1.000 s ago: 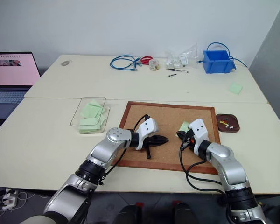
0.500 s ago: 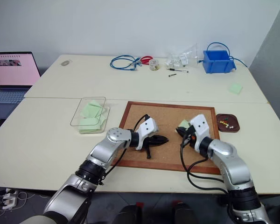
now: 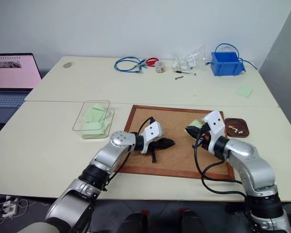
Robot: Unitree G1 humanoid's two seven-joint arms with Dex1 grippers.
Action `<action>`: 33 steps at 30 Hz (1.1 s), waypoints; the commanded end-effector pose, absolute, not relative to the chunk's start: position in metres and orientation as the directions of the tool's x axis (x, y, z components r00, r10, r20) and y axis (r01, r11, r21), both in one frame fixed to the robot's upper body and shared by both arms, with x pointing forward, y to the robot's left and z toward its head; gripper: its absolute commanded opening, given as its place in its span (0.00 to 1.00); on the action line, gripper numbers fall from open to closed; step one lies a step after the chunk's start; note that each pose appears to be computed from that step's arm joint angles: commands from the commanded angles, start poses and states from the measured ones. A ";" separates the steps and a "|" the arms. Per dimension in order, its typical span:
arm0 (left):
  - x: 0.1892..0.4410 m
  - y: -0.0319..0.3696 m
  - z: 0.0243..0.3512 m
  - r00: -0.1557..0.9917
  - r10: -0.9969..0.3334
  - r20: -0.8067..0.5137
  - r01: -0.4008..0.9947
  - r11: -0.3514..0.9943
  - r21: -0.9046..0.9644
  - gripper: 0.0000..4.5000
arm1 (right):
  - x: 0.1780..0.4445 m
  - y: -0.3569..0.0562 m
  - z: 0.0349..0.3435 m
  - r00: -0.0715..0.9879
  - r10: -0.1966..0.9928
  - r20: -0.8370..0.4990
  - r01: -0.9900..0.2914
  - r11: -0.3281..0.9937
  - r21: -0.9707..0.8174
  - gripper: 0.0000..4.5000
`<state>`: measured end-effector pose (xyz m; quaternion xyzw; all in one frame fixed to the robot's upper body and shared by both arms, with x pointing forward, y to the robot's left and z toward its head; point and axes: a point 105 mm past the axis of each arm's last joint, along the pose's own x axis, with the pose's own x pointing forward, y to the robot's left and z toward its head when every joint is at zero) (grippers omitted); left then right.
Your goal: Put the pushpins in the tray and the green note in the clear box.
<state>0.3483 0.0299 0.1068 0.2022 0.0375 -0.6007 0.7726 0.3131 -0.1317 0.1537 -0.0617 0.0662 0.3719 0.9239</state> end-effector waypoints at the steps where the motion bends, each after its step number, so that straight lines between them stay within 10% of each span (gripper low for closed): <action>1: 0.351 0.026 0.156 0.211 -0.959 -0.188 0.884 0.105 0.455 0.24 | 0.300 -0.126 0.179 0.663 0.737 -0.130 -0.747 0.662 -0.061 0.00; 18: 0.358 0.011 0.189 0.102 -0.978 -0.183 0.510 -0.106 0.853 0.94 | 0.299 -0.122 0.198 0.578 0.798 -0.168 -0.812 0.583 -0.024 0.00; 33: 0.340 0.000 0.180 -0.001 -0.969 -0.245 0.350 -0.230 0.908 0.88 | 0.294 -0.110 0.199 0.529 0.831 -0.171 -0.843 0.538 0.003 0.00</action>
